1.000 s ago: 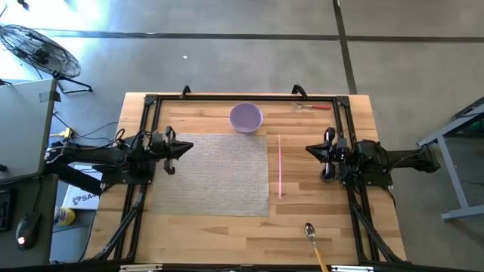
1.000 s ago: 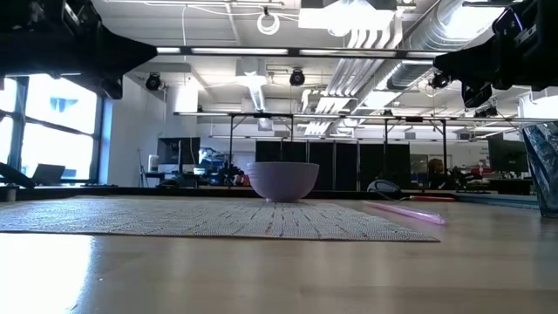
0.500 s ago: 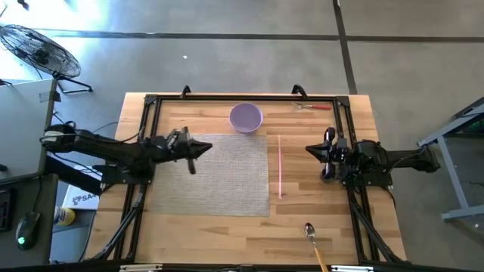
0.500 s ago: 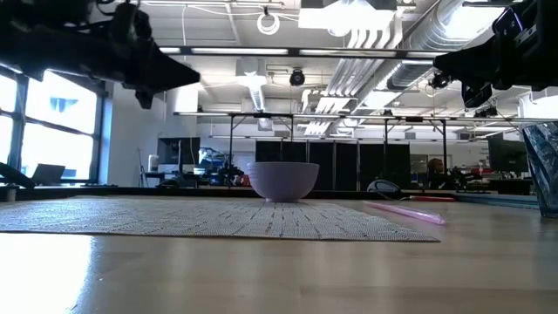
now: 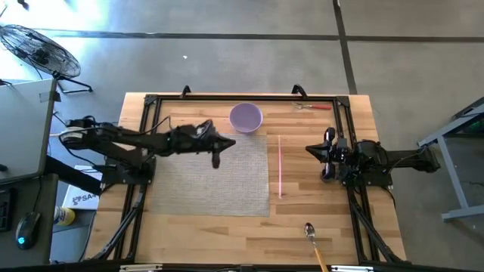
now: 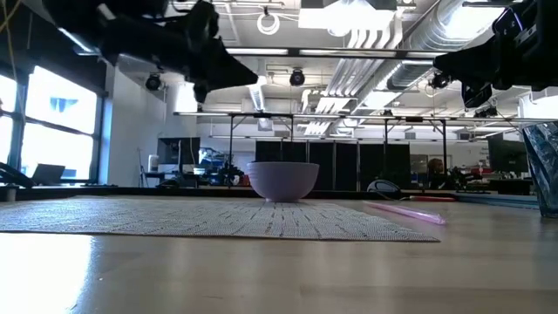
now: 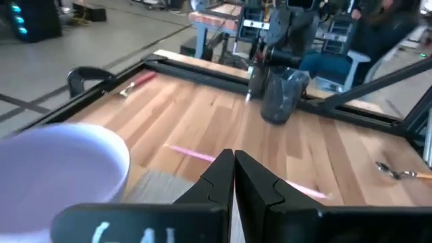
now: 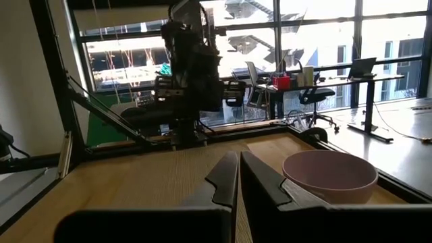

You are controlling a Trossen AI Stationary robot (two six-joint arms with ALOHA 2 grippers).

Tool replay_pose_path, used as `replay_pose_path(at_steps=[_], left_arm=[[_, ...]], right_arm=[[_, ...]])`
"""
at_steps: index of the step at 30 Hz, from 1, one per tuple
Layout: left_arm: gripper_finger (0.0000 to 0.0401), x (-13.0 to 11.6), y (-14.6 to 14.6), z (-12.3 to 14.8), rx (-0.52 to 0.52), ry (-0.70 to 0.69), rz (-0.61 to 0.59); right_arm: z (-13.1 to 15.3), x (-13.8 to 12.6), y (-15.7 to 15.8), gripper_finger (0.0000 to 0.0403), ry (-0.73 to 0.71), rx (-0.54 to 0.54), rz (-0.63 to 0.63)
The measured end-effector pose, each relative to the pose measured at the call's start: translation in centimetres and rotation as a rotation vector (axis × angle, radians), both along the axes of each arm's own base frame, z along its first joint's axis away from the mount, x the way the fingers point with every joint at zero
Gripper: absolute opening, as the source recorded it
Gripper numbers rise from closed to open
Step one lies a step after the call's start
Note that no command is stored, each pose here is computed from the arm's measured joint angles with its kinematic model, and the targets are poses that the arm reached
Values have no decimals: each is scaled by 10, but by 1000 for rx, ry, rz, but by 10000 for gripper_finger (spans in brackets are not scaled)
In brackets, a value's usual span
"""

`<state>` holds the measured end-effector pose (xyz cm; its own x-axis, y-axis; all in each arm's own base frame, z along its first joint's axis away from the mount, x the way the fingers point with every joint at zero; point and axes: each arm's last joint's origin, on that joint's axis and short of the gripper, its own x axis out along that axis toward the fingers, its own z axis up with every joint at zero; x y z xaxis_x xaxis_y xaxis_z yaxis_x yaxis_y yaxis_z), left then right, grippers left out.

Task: Pick & Place Utensil
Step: Put the purple bowl in the center of the gray mat

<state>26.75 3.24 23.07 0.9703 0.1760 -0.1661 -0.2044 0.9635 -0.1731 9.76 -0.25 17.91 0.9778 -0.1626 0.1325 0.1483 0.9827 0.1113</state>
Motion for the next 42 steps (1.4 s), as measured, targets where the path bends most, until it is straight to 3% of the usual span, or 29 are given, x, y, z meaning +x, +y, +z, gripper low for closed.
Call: replay_pose_path(at_steps=[6,12,20,24,28,42], left_arm=[[30,20,34,8,61,143,-19],[127,45,64,7,107,305,8],[245,76,95,8,114,409,-166],[284,87,115,8,110,436,-174],[301,92,126,-3,95,471,-155],[302,107,134,-45,96,541,-93]], right_arm=[[0,0,0,12,0,0,0],[0,0,0,12,0,0,0],[0,0,0,12,0,0,0],[0,0,0,12,0,0,0],[0,0,0,12,0,0,0],[0,0,0,12,0,0,0]])
